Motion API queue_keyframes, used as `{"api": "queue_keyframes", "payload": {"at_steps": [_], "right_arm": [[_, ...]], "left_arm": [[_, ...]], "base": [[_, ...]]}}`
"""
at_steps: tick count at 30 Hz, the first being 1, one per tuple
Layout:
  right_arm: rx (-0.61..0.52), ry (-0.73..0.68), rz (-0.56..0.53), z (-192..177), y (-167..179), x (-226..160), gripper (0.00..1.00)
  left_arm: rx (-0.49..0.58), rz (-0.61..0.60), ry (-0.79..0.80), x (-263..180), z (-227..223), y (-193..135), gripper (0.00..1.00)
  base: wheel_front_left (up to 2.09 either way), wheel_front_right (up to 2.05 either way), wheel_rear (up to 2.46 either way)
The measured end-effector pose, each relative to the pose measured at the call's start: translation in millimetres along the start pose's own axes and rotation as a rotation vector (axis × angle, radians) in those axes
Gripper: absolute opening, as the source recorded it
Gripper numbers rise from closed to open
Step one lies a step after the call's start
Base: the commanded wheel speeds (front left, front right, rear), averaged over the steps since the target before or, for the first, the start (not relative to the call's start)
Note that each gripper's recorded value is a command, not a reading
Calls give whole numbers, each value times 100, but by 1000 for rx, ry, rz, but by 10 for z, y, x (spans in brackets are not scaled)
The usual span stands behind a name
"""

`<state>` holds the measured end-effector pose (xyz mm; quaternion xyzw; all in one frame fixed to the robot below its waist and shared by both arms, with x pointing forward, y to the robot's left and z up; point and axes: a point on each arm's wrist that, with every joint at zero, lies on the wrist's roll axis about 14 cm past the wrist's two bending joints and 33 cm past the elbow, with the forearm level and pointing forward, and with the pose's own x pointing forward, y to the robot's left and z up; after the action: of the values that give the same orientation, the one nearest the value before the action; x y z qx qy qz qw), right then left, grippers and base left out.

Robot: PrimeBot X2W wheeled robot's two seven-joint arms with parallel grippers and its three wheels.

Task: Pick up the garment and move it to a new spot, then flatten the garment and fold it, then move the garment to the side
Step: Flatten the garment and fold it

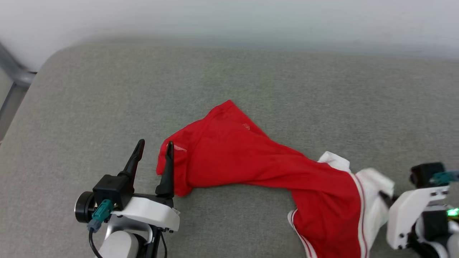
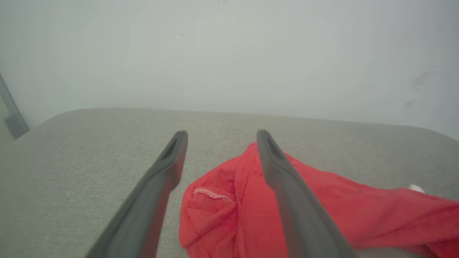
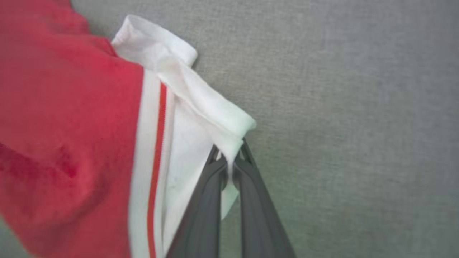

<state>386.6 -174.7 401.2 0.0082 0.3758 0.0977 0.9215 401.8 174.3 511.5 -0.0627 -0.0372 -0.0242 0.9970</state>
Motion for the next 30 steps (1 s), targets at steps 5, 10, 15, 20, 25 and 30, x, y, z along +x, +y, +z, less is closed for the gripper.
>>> {"api": "queue_keyframes", "payload": {"at_steps": [5, 10, 15, 20, 25, 30], "right_arm": [[65, -119, -152, 232, -513, -304, 0], [198, -140, -318, 31, -1089, -599, 0], [327, -108, -438, -411, -1446, -746, 0], [381, -85, -447, -679, -1418, -663, 93], [340, -305, -452, -247, -1405, -651, 100], [275, -498, -445, 121, -1310, -745, 100]], "left_arm": [[-3, -40, -7, 23, 15, -120, 100], [-2, -65, -9, 46, 19, -194, 100], [4, -71, -1, 49, -8, -202, 100], [0, -68, 7, 41, -31, -192, 100], [0, -62, 11, 11, -37, -178, 100], [-1, -56, 5, -33, -5, -161, 100]], "base": [[0, 0, 0], [0, 0, 0], [0, 0, 0], [0, 0, 0], [0, 0, 0], [0, 0, 0]]}}
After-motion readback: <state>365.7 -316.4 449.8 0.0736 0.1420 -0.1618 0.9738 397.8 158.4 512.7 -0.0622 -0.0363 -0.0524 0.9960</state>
